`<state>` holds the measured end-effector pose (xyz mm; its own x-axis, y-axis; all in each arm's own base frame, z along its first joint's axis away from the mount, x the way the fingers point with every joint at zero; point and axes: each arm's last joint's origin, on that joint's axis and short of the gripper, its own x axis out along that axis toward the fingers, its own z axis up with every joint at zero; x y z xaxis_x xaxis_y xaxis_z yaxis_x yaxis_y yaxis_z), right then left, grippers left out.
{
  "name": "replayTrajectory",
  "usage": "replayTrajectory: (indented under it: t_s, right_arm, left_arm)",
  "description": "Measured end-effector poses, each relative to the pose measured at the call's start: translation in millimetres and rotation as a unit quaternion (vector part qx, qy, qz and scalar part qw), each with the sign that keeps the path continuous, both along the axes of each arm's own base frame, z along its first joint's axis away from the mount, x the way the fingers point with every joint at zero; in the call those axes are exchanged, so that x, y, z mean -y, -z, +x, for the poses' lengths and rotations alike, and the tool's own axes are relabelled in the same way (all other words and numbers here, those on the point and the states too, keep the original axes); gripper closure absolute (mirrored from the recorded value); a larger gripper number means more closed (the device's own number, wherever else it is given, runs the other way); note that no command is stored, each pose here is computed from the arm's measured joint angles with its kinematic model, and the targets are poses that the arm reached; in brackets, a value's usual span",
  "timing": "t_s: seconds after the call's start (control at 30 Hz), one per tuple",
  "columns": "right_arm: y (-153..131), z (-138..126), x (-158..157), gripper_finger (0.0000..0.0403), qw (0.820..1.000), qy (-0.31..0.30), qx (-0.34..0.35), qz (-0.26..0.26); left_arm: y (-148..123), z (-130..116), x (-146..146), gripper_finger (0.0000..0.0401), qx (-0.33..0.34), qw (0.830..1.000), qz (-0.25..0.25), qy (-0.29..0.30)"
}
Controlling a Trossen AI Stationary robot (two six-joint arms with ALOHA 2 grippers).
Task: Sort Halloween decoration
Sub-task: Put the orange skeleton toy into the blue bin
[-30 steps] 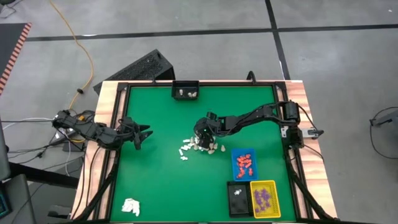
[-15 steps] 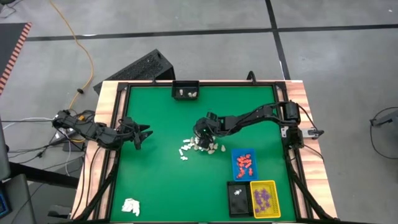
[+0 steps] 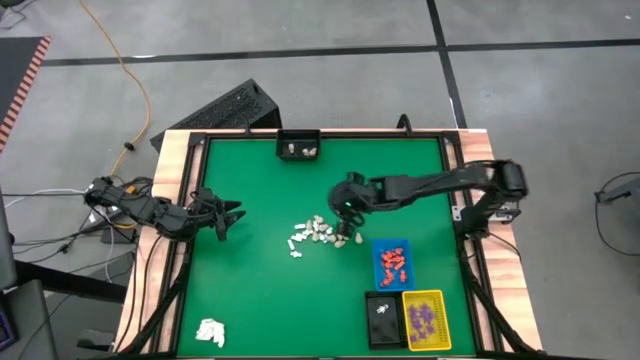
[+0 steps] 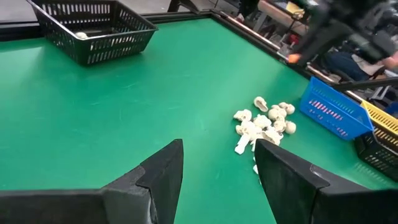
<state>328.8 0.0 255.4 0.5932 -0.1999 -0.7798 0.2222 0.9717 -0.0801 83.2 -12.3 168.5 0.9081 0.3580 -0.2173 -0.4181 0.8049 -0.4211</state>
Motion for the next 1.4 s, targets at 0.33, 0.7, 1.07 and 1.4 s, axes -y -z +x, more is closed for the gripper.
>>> replayTrajectory:
  t_s: [0.33,0.7,1.07,1.4]
  right_arm:
    - [-23.0,-83.4,-64.9,0.0389,0.986,0.063,-0.125,0.085]
    - [-5.3,-117.2,-113.8,0.038,0.974,0.094,-0.183,0.097]
    - [-4.8,-120.0,-120.0,0.0335,0.974,0.089,-0.182,0.098]
    - [-4.9,-120.0,-120.2,0.0291,0.975,0.086,-0.182,0.098]
  left_arm:
    - [0.1,0.0,0.2,0.0212,-0.001,1.0,-0.001,0.003]
    - [0.1,0.1,0.3,0.0212,0.0,1.0,-0.003,0.005]
    - [0.1,0.1,0.3,0.0212,0.011,0.999,-0.032,-0.002]
    - [0.1,0.1,0.3,0.0212,0.003,1.0,-0.012,0.003]
